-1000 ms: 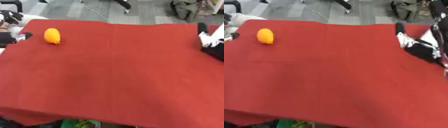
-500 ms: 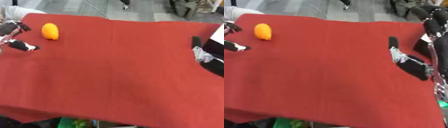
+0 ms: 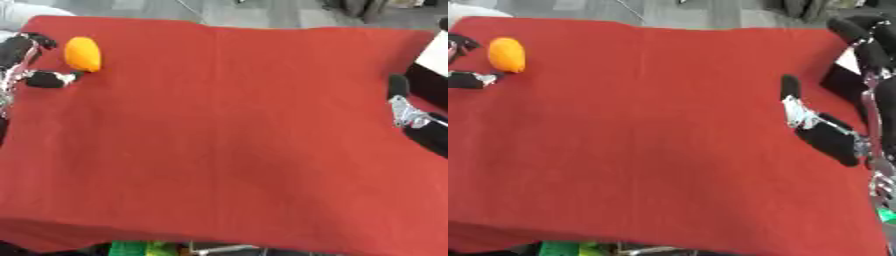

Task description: Pick up the objects with one hand, pass them to the other hand, and then place them into the box on the other side of the table.

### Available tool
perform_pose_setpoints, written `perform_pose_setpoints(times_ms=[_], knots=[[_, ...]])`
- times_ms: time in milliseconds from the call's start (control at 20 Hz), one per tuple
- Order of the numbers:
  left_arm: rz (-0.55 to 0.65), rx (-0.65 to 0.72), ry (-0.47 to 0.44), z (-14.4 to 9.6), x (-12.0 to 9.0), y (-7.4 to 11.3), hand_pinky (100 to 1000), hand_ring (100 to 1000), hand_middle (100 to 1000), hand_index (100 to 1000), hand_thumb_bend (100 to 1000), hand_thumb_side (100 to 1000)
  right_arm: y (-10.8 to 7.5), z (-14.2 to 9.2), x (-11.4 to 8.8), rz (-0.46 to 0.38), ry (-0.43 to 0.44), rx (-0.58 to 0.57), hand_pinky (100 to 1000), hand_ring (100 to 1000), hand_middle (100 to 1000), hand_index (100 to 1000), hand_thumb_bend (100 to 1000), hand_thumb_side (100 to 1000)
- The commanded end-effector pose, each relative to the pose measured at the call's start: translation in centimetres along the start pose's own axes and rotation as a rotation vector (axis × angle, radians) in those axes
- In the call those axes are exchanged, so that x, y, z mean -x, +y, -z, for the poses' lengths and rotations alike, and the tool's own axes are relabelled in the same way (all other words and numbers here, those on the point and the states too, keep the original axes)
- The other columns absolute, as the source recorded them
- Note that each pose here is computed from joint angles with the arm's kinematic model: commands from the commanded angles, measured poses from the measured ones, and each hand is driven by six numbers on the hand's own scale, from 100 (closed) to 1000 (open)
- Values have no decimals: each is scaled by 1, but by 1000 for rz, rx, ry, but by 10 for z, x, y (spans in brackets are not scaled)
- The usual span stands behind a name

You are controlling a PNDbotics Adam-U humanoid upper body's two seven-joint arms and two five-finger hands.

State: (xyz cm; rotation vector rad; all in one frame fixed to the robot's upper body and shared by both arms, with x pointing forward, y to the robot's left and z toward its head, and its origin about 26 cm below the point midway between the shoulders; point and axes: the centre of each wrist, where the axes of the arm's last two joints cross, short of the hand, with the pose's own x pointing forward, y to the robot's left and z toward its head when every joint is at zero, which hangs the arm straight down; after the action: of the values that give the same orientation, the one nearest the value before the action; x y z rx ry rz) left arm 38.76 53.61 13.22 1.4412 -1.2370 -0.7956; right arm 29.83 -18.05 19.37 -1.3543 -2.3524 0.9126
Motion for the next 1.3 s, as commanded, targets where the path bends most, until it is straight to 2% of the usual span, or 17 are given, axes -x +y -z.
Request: perform_pose_setpoints(times_ms=[50, 150, 200, 250, 300, 350, 400, 450, 500, 550, 650, 800, 950, 1100, 1300], knots=[[2, -91, 50, 5, 13, 27, 737, 645, 657, 770, 477, 403, -5, 2, -2, 11, 3, 33, 693, 775, 718, 830, 256, 598], [6, -96, 72, 3, 16, 25, 726, 616, 617, 745, 431, 290, -5, 1, -2, 17, 12, 34, 690, 775, 715, 827, 258, 596], [9, -96, 83, 2, 17, 23, 711, 576, 565, 703, 379, 156, -5, 0, -2, 19, 16, 33, 688, 774, 714, 826, 259, 595], [13, -96, 92, 1, 18, 21, 691, 533, 512, 659, 333, 100, -4, -1, -2, 20, 21, 32, 688, 774, 714, 825, 260, 595], [18, -98, 100, 0, 19, 19, 673, 498, 468, 618, 303, 100, -4, -1, -1, 19, 26, 31, 687, 774, 714, 824, 259, 595], [21, -105, 107, -1, 20, 18, 644, 447, 391, 539, 271, 100, -4, -2, -1, 17, 30, 31, 688, 774, 713, 823, 259, 594], [19, -117, 111, -2, 20, 17, 639, 438, 380, 528, 267, 100, -4, -3, 0, 13, 34, 29, 688, 774, 713, 823, 259, 594], [11, -140, 116, -1, 20, 18, 609, 377, 312, 464, 231, 100, -4, -3, 0, 10, 37, 28, 689, 775, 714, 823, 247, 605], [-5, -167, 116, -1, 20, 19, 602, 364, 274, 428, 195, 100, -4, -4, 1, 7, 40, 25, 689, 775, 713, 823, 260, 593], [-32, -197, 108, 1, 18, 22, 593, 345, 244, 400, 150, 100, -4, -4, 1, 2, 42, 22, 690, 774, 713, 823, 261, 593], [-91, -238, 64, 5, 13, 30, 599, 344, 241, 396, 112, 100, -4, -5, 3, -3, 46, 14, 691, 774, 712, 822, 262, 592], [-173, -240, -63, 15, -1, 49, 607, 347, 246, 399, 100, 100, -4, -8, 4, -9, 50, -4, 693, 774, 714, 824, 257, 592], [-242, -176, -249, 22, -20, 68, 623, 360, 264, 414, 100, 100, -5, -7, 5, -16, 22, -35, 705, 776, 721, 833, 261, 574], [-304, -52, -482, 22, -48, 77, 635, 372, 278, 428, 100, 100, -7, -2, 1, -11, -67, -88, 720, 780, 732, 844, 269, 560], [-380, 151, -763, 14, -95, 75, 641, 375, 283, 431, 100, 100, -8, 10, -9, 32, -205, -143, 743, 785, 747, 858, 257, 557]])
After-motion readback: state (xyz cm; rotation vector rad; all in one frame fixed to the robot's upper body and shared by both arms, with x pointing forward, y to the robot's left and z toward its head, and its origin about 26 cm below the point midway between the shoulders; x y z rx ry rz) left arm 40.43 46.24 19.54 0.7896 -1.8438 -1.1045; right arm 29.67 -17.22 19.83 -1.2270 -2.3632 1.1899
